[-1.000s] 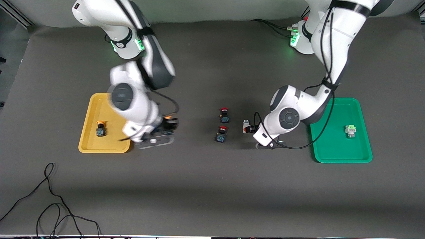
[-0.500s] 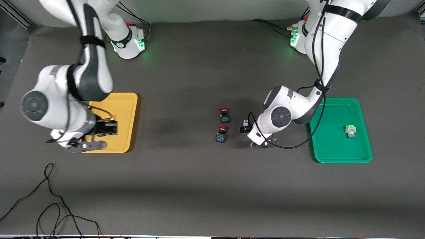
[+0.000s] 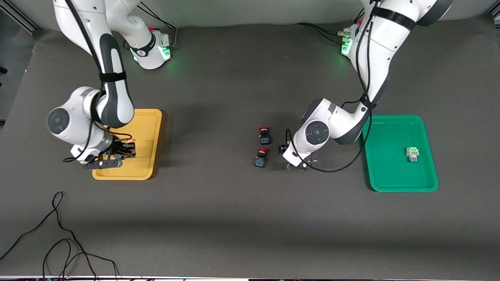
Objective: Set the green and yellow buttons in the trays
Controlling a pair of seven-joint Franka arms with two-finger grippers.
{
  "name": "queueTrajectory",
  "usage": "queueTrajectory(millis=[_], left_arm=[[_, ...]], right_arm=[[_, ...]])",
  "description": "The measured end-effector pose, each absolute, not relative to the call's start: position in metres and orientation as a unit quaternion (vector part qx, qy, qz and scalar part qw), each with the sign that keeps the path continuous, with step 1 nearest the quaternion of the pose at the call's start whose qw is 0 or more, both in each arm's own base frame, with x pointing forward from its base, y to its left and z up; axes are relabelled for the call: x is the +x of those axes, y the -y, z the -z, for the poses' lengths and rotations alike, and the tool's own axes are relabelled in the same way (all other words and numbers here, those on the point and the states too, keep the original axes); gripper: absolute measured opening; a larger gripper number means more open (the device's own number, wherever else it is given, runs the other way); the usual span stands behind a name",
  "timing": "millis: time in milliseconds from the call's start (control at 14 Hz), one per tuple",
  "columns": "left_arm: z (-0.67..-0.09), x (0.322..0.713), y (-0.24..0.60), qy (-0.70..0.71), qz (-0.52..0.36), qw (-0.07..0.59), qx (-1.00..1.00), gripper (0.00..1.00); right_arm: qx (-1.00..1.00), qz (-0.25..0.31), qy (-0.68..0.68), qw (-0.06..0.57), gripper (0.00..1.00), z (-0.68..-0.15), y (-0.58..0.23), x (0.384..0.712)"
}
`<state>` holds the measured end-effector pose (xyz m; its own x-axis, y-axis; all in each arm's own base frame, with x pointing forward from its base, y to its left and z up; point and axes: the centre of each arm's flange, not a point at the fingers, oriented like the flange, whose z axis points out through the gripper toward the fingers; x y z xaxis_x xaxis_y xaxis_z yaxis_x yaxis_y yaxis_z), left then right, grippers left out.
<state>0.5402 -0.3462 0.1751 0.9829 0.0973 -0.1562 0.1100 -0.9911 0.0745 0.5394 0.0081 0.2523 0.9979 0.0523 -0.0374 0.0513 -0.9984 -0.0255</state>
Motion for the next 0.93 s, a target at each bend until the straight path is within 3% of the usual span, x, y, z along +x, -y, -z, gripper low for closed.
queueTrajectory(millis=[143, 214, 500, 643, 714, 929], left_arm=[[-0.175, 0.543, 0.343, -0.067, 0.074, 0.039, 0.994, 0.49], [-0.178, 0.544, 0.344, -0.078, 0.072, 0.038, 0.994, 0.41], [-0.189, 0.551, 0.339, -0.086, 0.073, 0.023, 0.993, 0.41], [-0.225, 0.565, 0.327, -0.088, 0.093, -0.002, 0.992, 0.41], [-0.253, 0.572, 0.320, -0.089, 0.102, -0.015, 0.991, 0.41], [-0.345, 0.588, 0.288, -0.076, 0.121, -0.042, 0.989, 0.41]], right_arm=[[-0.999, -0.022, 0.025, 0.014, 0.33, -0.239, -0.012, 0.535], [-0.999, -0.022, 0.025, 0.012, 0.33, -0.236, -0.013, 0.535], [-0.999, -0.025, 0.023, 0.020, 0.33, -0.239, -0.018, 0.538], [-0.998, -0.033, 0.025, 0.036, 0.33, -0.251, -0.025, 0.546], [-0.998, -0.035, 0.026, 0.044, 0.37, -0.260, -0.028, 0.552], [-0.998, -0.028, 0.026, 0.049, 0.66, -0.284, -0.022, 0.567]])
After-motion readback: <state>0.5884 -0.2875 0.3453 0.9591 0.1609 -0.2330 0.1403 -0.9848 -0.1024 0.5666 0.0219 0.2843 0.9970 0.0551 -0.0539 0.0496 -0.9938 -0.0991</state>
